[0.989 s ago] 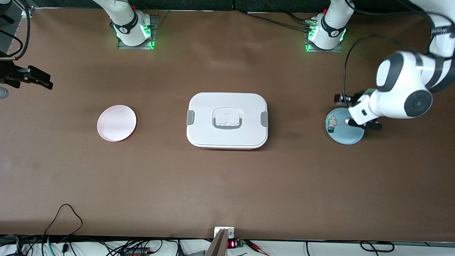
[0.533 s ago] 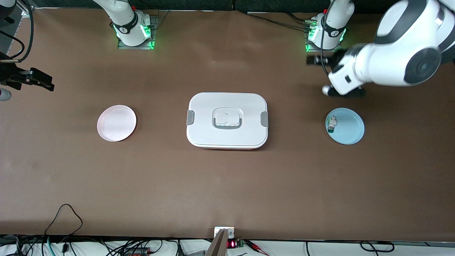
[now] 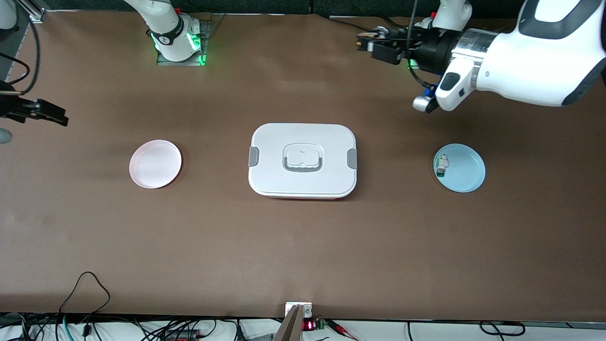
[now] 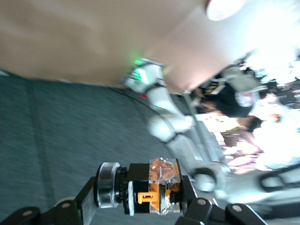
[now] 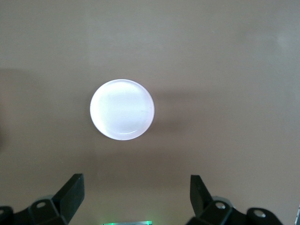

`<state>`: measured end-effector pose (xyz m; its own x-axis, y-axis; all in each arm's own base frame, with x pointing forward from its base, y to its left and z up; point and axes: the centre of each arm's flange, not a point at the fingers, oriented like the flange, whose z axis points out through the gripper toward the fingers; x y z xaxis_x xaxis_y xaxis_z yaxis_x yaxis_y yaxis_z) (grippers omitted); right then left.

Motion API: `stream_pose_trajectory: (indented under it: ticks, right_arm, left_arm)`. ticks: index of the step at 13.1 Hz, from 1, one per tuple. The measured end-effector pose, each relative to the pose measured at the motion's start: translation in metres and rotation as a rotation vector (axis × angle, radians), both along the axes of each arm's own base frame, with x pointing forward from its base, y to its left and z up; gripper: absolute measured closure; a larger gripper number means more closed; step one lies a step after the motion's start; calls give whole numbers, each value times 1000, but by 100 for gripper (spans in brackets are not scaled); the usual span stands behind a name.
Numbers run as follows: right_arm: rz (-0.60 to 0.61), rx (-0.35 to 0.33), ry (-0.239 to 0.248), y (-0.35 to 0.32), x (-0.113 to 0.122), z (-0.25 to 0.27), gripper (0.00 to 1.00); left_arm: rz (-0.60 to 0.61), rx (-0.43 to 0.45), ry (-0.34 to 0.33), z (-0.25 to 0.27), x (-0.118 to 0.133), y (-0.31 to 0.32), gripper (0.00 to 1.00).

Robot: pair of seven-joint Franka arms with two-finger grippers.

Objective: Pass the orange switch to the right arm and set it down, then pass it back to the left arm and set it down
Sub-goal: 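Lift the switch with the left gripper and carry it over the box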

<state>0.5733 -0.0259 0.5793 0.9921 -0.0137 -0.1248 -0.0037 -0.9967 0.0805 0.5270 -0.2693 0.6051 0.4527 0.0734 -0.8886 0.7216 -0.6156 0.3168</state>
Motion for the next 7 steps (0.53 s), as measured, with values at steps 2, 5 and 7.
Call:
stream_pose_trajectory:
  ticks: [2,5,7]
  right_arm:
    - [27,-1,20,19,-2,-2,0]
    - [34,12,55,23,0,-14,0]
    - [58,57,71,42,3,-24,0]
  left_arm:
    - [90,-15,109,-12,7,-38,28]
    - [221,-50,264,-34,16,-90,28]
    - [309,-76,335,-47,23,-110,28]
